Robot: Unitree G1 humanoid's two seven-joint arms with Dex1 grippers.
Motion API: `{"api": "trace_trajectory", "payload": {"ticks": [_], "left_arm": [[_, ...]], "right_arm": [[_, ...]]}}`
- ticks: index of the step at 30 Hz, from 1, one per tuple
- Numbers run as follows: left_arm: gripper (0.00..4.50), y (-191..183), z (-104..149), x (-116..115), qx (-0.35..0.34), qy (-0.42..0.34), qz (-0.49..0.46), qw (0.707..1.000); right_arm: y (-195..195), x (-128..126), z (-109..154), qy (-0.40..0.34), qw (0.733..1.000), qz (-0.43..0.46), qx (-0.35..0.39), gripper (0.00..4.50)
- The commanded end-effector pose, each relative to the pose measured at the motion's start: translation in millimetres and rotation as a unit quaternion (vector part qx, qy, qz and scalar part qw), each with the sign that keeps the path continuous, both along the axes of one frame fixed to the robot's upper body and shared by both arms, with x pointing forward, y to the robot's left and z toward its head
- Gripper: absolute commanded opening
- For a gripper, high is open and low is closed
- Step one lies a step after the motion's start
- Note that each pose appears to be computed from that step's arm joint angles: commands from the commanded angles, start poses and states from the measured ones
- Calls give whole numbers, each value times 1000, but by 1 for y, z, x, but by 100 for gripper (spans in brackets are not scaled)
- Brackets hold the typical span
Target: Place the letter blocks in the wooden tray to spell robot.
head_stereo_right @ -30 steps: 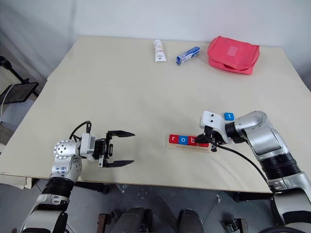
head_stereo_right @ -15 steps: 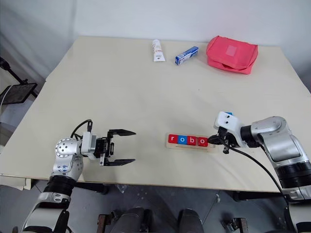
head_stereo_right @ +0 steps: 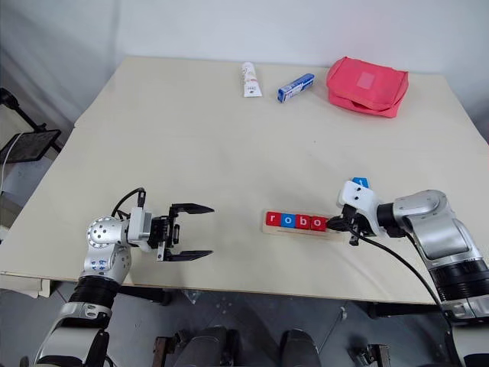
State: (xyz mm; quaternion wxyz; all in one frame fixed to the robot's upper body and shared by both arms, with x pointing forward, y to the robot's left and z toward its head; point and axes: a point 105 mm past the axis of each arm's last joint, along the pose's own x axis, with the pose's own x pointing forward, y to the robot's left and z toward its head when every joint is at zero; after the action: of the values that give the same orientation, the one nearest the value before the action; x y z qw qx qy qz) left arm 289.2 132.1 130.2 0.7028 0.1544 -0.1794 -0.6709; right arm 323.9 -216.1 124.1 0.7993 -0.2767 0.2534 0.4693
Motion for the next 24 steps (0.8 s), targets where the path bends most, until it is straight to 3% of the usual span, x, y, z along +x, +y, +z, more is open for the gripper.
{"api": "trace_trajectory", "payload": {"ticks": [1, 14, 24], "left_arm": [[450, 1, 6, 1, -3, -15, 2, 1000], [450, -6, 8, 8, -4, -17, -11, 1000], [450, -7, 11, 12, 0, -20, -21, 1000]], "right_arm": [[1, 2, 5, -11, 1000, -5, 6, 6], [9, 2, 7, -27, 998, -30, 39, 6], [-13, -7, 29, -71, 993, -87, 46, 6]]}}
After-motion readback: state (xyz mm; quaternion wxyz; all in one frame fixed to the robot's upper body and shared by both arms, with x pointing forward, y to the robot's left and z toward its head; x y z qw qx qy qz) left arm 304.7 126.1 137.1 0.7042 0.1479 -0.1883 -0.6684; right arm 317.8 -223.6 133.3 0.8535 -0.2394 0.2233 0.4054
